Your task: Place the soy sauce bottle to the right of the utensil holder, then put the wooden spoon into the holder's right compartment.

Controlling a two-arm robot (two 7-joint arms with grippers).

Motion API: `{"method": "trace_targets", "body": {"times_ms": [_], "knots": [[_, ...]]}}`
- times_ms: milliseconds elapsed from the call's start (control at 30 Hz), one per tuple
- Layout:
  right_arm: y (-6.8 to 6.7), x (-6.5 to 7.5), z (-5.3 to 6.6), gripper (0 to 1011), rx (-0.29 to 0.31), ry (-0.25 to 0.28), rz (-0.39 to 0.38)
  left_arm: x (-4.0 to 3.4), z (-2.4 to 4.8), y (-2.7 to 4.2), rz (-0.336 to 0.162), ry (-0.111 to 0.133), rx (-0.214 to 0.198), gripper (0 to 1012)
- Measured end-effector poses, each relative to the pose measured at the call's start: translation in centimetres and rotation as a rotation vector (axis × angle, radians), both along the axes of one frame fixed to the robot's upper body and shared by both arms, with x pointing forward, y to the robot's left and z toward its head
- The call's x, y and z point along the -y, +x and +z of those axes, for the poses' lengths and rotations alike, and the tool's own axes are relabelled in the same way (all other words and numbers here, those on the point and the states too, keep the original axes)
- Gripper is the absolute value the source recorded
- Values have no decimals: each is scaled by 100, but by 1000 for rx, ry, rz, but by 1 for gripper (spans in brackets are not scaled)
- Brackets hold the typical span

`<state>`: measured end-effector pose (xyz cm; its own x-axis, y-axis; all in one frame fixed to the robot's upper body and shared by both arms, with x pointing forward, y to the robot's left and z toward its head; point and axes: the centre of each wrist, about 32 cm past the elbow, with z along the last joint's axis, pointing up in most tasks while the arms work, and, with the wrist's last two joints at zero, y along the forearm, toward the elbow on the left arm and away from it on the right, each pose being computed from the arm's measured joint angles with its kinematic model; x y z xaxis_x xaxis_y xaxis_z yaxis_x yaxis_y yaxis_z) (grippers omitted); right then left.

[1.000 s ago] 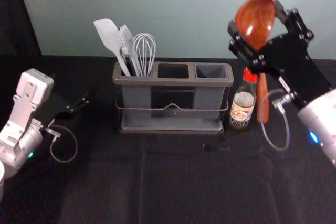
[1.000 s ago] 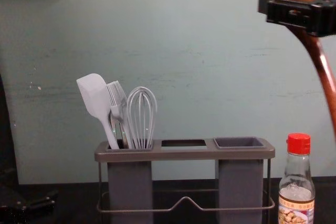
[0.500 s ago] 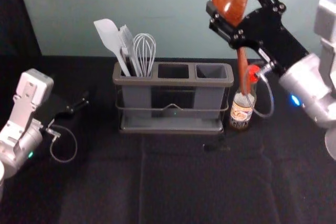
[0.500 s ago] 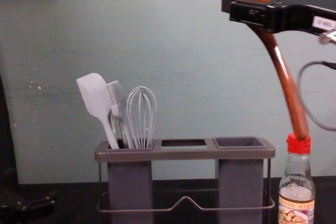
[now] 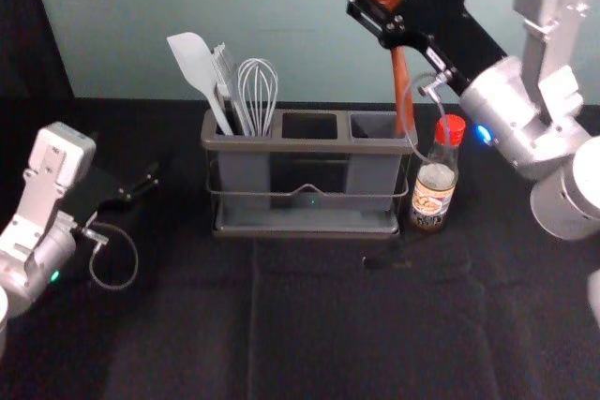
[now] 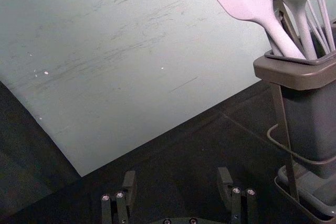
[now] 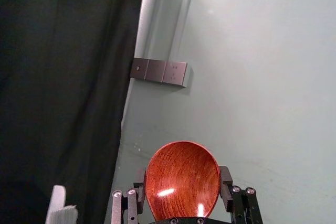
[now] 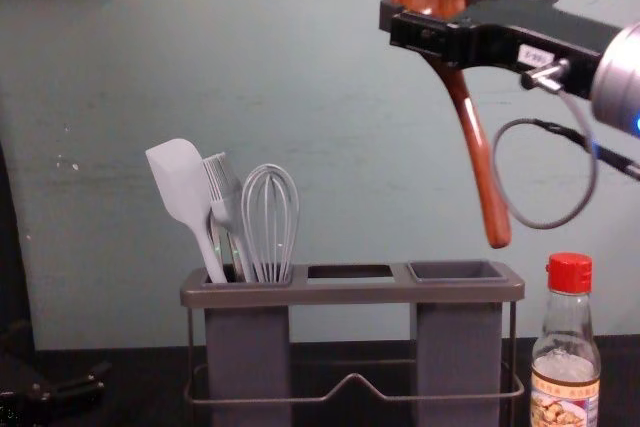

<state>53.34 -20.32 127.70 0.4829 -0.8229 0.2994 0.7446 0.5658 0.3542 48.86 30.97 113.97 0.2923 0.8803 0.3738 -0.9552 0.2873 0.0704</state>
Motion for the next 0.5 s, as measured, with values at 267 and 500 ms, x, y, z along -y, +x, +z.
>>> {"method": "trace_targets", "body": {"times_ms": [267,500], "knots": [[224,-122,-101,840,-1,20,-1,0,0,0,0,0,0,1005],[379,-226,-213,840,-1,35,-16,0,1,0,0,0,0,1005]]}}
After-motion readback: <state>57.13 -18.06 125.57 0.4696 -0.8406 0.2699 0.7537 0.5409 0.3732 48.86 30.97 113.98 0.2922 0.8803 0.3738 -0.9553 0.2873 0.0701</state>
